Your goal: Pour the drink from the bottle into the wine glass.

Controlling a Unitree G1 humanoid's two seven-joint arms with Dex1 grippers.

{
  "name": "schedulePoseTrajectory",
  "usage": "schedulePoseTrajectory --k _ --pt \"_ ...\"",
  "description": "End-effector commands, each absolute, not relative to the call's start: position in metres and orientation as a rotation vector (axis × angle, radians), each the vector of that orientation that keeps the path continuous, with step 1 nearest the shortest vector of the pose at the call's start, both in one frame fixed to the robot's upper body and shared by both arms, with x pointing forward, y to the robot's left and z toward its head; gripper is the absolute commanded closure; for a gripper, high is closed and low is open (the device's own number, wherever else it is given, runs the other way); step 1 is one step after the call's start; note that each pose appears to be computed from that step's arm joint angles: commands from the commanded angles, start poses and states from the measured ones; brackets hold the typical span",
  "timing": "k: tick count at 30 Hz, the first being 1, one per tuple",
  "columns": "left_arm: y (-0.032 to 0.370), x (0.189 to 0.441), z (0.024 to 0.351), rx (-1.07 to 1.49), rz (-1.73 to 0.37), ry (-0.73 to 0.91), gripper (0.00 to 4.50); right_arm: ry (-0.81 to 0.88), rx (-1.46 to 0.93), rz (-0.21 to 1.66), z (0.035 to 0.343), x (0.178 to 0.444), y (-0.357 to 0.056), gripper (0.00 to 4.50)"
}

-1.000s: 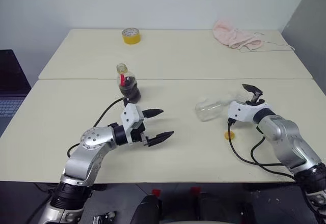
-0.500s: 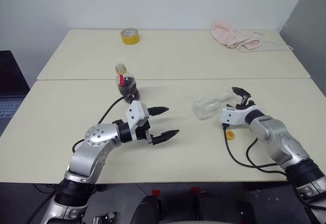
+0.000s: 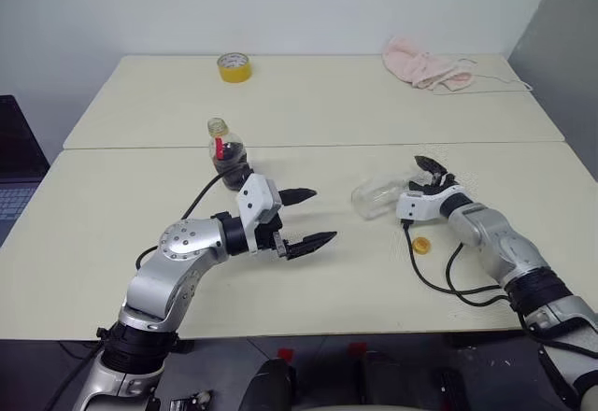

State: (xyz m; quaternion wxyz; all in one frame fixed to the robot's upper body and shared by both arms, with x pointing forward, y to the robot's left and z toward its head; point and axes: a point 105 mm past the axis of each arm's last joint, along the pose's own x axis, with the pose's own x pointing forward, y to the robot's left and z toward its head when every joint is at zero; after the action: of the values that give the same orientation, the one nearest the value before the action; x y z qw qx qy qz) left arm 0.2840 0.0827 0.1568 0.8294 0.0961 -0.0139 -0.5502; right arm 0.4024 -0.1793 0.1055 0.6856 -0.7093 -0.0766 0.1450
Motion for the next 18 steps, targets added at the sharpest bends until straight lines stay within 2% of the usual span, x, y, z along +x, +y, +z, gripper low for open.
schedulePoseTrajectory --k 1,6,15,18 --pt "0.079 0.281 0.174 0.220 -1.178 -0.093 0.00 -0.201 -1.584 0.336 0.101 0.405 -0.168 2.61" --pt "0.080 0.281 0.174 0.216 -1.171 -0.091 0.00 -0.212 -1.561 0.312 0.098 0.406 -0.167 4.29" --pt "0.089 0.281 0.177 0.164 -1.114 -0.096 0.00 -0.251 -1.498 0.239 0.123 0.406 -0.173 4.34" --pt "0.105 0.280 0.174 0.132 -1.063 -0.085 0.00 -0.318 -1.322 0.264 0.158 0.395 -0.160 4.34"
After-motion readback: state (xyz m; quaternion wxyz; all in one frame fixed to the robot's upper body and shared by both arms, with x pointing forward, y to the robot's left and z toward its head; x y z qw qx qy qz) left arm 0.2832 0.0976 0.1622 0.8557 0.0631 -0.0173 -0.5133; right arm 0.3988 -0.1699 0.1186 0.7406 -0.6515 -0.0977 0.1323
